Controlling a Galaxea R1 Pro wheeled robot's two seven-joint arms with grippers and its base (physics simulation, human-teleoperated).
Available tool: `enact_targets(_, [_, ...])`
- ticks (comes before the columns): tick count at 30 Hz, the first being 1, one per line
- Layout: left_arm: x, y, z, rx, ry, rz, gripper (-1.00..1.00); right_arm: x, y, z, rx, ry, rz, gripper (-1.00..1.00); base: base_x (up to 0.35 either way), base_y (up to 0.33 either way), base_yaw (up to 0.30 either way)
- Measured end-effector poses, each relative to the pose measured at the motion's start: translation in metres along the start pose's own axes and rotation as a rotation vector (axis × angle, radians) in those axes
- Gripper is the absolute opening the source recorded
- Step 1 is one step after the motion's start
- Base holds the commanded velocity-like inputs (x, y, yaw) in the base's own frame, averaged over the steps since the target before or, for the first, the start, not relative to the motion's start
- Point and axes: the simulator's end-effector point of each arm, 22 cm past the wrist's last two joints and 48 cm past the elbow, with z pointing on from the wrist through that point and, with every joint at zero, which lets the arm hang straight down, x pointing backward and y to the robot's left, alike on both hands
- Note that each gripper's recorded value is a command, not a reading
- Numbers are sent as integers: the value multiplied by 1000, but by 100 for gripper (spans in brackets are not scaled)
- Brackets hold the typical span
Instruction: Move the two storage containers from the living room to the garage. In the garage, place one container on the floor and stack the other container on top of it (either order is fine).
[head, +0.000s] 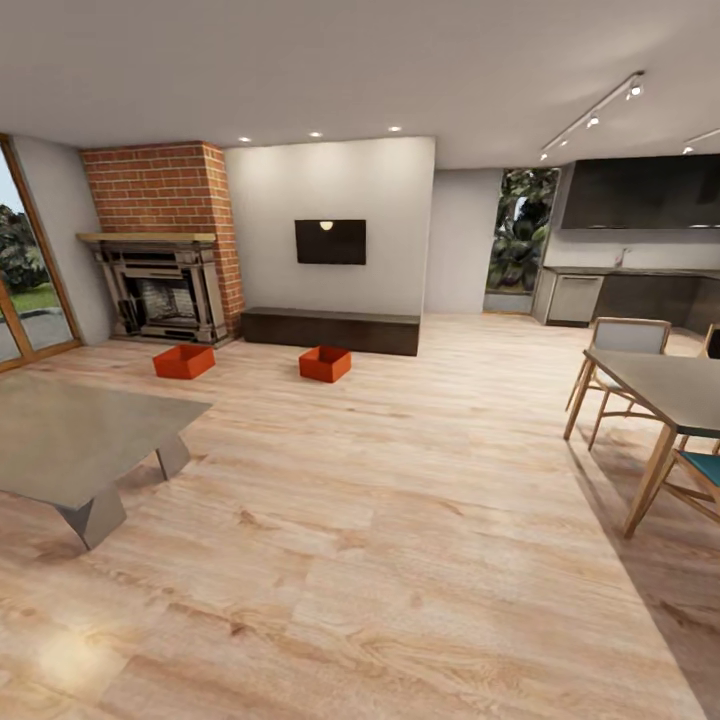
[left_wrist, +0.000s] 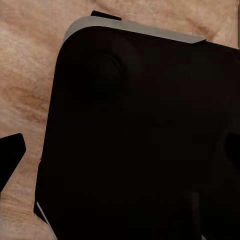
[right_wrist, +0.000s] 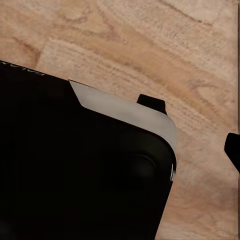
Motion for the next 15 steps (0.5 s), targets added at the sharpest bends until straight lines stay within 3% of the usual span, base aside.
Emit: enact_targets(15, [0, 0, 0, 0, 0, 0, 100, 0, 0, 0, 0, 0, 0, 100, 336, 0, 0])
